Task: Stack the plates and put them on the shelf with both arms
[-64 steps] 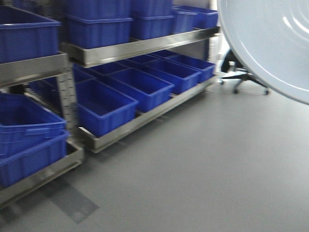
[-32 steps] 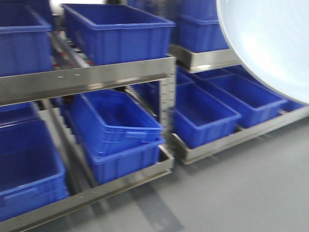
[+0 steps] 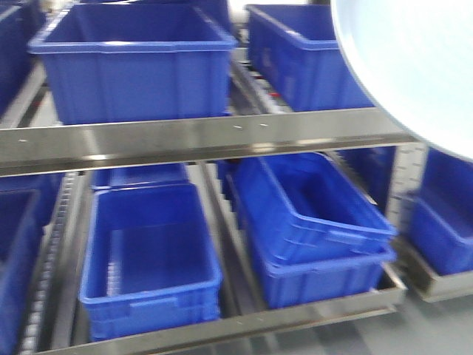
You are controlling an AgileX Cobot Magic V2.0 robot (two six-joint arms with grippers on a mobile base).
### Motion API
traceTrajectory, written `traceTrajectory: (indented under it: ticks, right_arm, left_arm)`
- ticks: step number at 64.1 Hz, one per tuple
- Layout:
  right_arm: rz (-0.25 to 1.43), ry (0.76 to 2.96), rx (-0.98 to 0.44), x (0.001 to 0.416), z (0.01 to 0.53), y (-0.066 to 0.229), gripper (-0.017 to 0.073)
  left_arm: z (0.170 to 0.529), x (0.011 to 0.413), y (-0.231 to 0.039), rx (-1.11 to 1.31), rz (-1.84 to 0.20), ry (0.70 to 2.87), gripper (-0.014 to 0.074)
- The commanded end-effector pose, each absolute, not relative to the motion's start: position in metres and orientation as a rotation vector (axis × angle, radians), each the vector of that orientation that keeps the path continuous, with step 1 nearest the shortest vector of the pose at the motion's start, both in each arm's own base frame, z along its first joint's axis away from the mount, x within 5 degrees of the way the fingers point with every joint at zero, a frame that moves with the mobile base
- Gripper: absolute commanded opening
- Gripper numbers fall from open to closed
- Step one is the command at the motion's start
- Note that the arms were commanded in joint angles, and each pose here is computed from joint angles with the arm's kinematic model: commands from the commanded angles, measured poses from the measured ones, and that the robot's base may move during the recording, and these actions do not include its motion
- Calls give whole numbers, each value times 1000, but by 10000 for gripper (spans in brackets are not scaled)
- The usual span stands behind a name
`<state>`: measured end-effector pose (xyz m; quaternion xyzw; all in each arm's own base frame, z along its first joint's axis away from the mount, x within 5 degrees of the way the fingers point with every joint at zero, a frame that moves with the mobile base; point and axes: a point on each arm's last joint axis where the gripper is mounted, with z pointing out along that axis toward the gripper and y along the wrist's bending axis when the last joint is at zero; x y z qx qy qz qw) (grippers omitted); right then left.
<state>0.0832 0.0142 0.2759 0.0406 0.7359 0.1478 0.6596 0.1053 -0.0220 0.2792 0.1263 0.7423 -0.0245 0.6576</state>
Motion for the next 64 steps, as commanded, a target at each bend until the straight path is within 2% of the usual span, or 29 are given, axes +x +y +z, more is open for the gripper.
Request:
traceTrajectory:
  ticks: [1, 64]
  right_arm:
    - [323, 1538, 112, 83, 295, 11, 50]
    - [323, 1539, 112, 83, 295, 11, 50]
  left_arm:
    - [298, 107, -22, 255, -65, 1567, 83]
    - [298, 107, -22, 255, -65, 1567, 83]
